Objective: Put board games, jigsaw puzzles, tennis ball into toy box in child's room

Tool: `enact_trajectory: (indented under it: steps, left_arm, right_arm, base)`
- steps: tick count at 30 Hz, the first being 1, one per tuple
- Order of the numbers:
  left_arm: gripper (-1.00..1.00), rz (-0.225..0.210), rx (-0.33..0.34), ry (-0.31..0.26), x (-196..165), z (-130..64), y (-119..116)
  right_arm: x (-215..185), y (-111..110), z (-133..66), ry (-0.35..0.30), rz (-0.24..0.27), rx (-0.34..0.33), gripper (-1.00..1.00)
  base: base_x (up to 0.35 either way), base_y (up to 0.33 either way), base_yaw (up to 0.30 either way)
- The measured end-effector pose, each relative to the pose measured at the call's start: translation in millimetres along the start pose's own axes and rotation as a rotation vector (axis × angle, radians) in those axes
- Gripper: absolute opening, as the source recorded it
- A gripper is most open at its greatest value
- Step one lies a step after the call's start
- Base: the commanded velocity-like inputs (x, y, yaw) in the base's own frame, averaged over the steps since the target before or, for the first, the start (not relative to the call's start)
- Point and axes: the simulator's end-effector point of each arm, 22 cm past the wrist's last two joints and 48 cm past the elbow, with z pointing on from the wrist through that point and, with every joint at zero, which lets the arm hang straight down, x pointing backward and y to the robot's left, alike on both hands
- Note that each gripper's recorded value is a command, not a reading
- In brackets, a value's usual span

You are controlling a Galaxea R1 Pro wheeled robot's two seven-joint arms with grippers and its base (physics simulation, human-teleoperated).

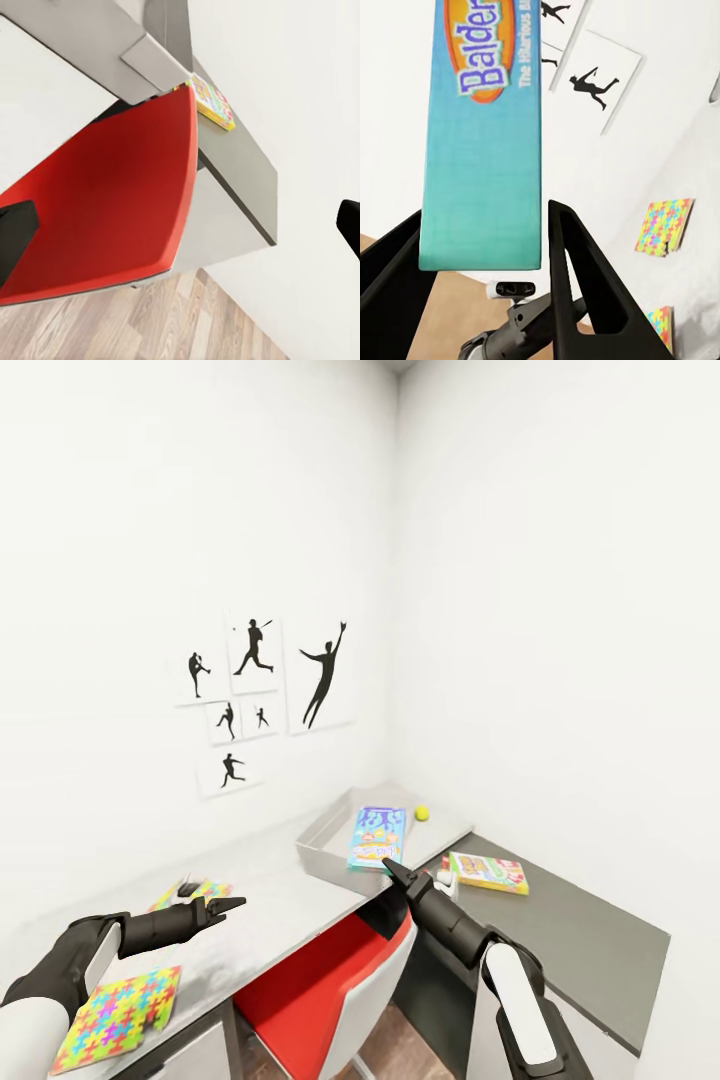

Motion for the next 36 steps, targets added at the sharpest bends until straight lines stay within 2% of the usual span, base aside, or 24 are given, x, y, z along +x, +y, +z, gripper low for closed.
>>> enact_trajectory:
  steps: [15, 36]
  left_arm:
    - [1.00, -0.004, -0.002, 0.003, 1, 1.2, 2]
    - [1.00, -0.025, -0.013, 0.020, 10, 6.7, 14]
  right_arm:
    - [1, -2, 0.7, 0.004, 0.005, 0.003, -1.00]
    - [4, -17, 1.9, 0.008, 0.021, 0.024, -1.00]
  base:
    - [0.048, -0.037, 0.006]
    - [0.017, -0.062, 0.086]
